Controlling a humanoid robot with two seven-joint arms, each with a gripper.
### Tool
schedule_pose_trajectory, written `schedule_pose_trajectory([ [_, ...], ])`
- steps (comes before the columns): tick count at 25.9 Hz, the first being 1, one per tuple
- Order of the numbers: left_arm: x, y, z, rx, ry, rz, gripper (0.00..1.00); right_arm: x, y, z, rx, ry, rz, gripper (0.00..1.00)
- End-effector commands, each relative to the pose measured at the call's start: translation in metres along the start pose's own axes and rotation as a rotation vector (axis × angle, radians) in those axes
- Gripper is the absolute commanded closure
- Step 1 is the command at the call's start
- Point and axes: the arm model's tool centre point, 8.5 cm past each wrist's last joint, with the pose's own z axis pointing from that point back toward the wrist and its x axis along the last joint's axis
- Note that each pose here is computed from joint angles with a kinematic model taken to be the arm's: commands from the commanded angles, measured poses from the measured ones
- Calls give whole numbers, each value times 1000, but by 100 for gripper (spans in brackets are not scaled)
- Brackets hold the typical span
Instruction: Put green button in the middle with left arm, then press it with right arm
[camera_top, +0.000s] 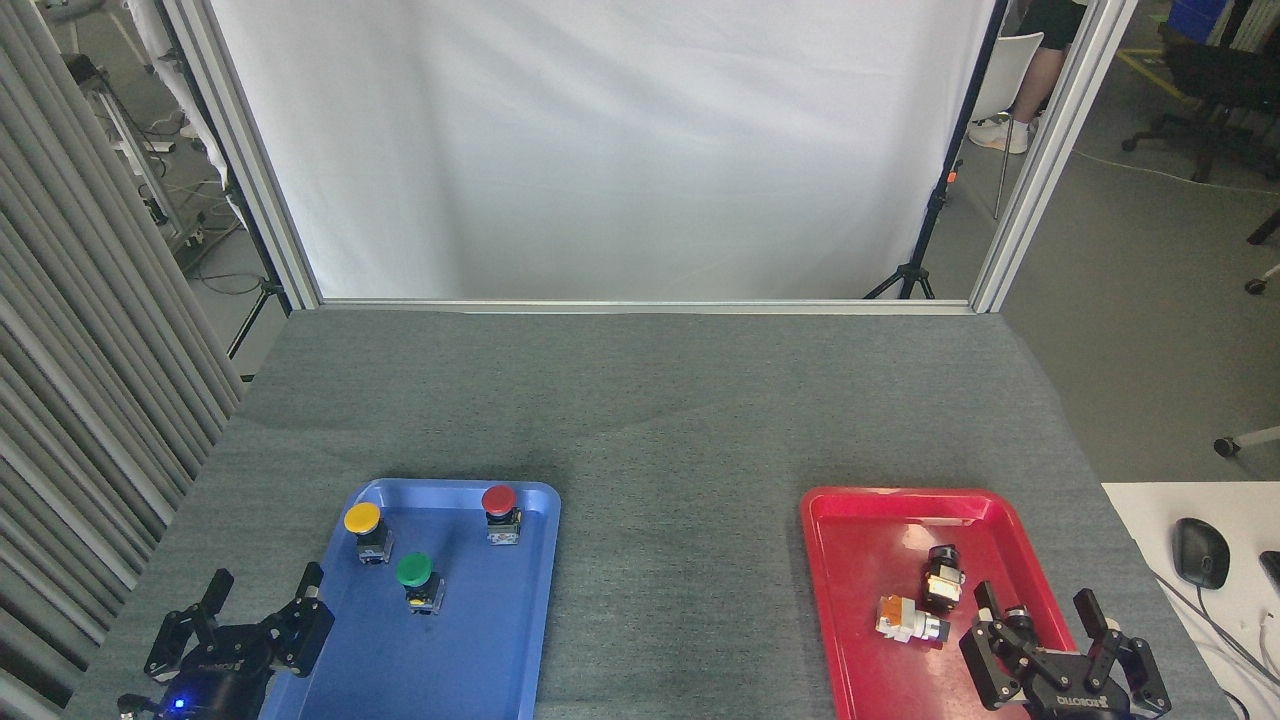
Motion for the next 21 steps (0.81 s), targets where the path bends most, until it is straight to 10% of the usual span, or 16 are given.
schedule_pose_trajectory([
  [1,-1,-2,1,3,1,1,0,-8,-1,1,-3,21,6,0],
  [21,14,-9,1,-12,-110,45,0,-5,-1,-2,-4,16,0,0],
])
